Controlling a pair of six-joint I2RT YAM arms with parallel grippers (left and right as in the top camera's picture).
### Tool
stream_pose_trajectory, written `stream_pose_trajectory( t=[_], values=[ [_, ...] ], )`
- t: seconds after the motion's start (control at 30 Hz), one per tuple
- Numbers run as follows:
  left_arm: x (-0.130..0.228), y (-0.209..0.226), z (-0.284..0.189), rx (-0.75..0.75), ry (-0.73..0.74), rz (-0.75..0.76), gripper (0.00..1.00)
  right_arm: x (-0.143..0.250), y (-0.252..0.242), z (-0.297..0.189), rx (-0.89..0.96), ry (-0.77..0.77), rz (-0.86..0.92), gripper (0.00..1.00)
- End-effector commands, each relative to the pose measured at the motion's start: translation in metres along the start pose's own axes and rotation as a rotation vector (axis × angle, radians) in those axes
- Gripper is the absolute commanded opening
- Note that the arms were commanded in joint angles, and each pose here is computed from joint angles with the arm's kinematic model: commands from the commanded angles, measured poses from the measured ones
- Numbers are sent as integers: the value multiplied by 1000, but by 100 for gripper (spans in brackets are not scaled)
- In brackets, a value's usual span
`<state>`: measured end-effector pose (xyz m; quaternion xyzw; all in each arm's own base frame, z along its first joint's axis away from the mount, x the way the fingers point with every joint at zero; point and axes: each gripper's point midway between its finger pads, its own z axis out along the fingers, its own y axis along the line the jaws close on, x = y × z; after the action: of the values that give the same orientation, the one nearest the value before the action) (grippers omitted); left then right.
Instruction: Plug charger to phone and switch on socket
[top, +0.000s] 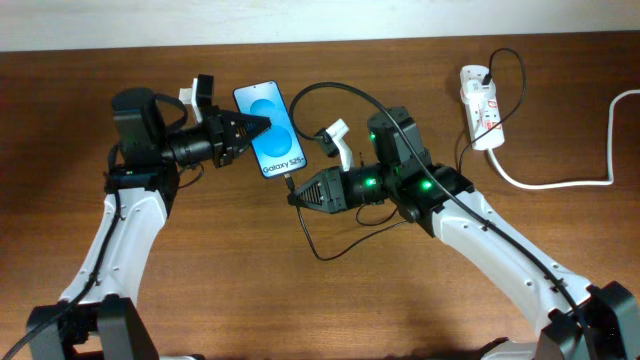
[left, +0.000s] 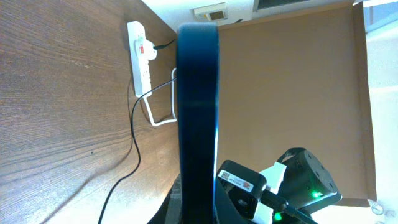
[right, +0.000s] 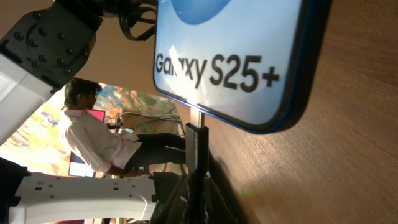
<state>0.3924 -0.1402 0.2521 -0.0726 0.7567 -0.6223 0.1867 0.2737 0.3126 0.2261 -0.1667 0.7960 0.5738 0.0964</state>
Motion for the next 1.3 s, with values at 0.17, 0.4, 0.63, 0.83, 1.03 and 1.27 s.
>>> stream_pose_trajectory(
  t=[0.17,0.4,0.63,0.83,1.03,1.27],
  values=[
    [4,-13,0,33,32,34,0,0,-5,3,-5,8,12,4],
    [8,-14,5,36,45,58,0,1,-2,3,-22,17,8,4],
    [0,-9,4,7,2,58,0,8,-1,3,-33,46,38,4],
    [-1,-9,4,3,-3,58,0,19,-4,2,-32,83,58,4],
    [-1,-9,4,3,-3,58,0,20,-1,2,-49,92,32,4],
    [-1,-9,4,3,-3,58,0,14,-5,-6,-51,71,43,4]
  ],
)
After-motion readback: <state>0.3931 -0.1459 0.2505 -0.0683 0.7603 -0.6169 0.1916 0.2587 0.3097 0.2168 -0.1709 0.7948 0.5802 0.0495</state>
